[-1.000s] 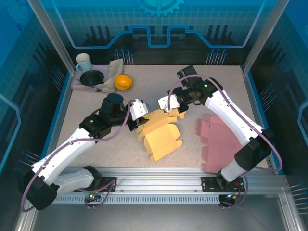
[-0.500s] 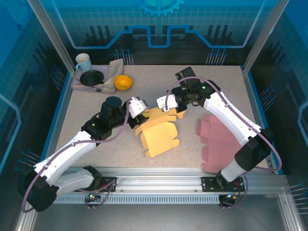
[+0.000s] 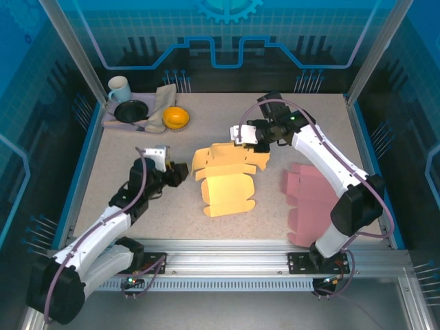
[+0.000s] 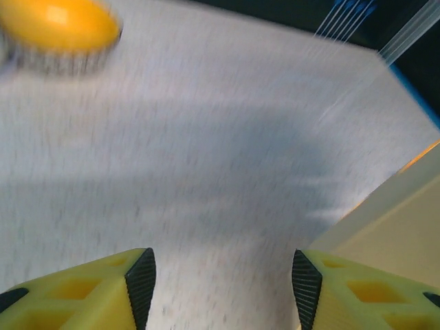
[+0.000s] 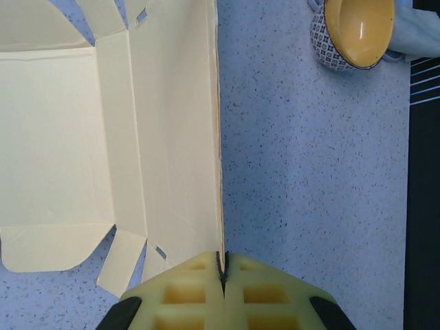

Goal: Fold the paper box

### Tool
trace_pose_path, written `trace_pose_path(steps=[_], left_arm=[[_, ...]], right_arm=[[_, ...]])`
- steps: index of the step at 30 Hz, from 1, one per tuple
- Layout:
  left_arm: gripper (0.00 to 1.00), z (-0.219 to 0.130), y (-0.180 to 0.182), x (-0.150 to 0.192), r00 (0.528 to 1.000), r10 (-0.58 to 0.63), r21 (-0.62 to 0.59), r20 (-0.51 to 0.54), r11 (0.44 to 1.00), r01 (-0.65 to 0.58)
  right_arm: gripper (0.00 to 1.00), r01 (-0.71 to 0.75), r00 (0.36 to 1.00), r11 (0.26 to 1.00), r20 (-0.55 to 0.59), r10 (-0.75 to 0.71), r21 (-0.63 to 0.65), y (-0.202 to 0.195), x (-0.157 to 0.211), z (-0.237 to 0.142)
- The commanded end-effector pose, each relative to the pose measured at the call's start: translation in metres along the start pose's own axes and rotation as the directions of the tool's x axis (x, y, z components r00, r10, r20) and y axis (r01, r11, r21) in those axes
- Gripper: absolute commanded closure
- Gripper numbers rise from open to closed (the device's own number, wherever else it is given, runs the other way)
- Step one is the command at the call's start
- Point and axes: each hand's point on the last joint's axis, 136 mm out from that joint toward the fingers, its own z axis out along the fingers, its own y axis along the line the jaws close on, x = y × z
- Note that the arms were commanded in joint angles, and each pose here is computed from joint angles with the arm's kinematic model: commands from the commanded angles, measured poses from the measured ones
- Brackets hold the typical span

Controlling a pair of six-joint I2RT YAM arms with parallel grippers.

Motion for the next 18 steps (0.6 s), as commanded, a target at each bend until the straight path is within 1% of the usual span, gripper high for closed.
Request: trace_pose_path(steps=[1,4,6,9,11,13,15,18], left_arm=[[0.41,0.001,0.007,0.001,0.995,-0.08,-0.008,0.062,0.997,0.08],[0.41,0.01,0.004,0.01,0.996,-0.082,0.022,0.025,0.996,0.081],[0.41,0.012,-0.001,0.004,0.998,-0.057,0.045,0.04,0.997,0.056],[0.4,0.01,-0.011,-0.011,0.996,-0.006,0.083,0.09,0.997,-0.002],[0.4,0.009,-0.024,-0.015,0.995,0.002,0.154,0.103,0.988,-0.018],[0.39,0.007,-0.046,-0.016,0.996,0.007,0.27,0.091,0.962,-0.032],[0.38,0.006,-0.064,-0.013,0.997,0.028,0.355,0.069,0.934,-0.051],[0.38,0.005,-0.078,-0.008,0.997,0.054,0.403,0.052,0.912,-0.071]], right_arm=[[1.0,-0.024,0.991,0.999,0.13,0.02,0.029,-0.008,-0.017,-0.025],[1.0,-0.013,0.986,1.0,0.166,0.009,0.021,-0.002,-0.02,-0.031],[1.0,-0.006,0.985,1.0,0.175,0.005,0.001,0.004,-0.02,-0.031],[1.0,0.003,0.982,1.0,0.19,0.002,-0.027,0.012,-0.021,-0.03],[1.0,-0.002,0.978,0.999,0.207,0.009,-0.032,0.014,-0.024,-0.032],[1.0,-0.008,0.975,0.999,0.222,0.015,-0.033,0.014,-0.027,-0.033],[1.0,-0.015,0.975,0.999,0.221,0.022,-0.035,0.012,-0.027,-0.032],[1.0,-0.023,0.975,0.999,0.219,0.03,-0.038,0.011,-0.027,-0.031]])
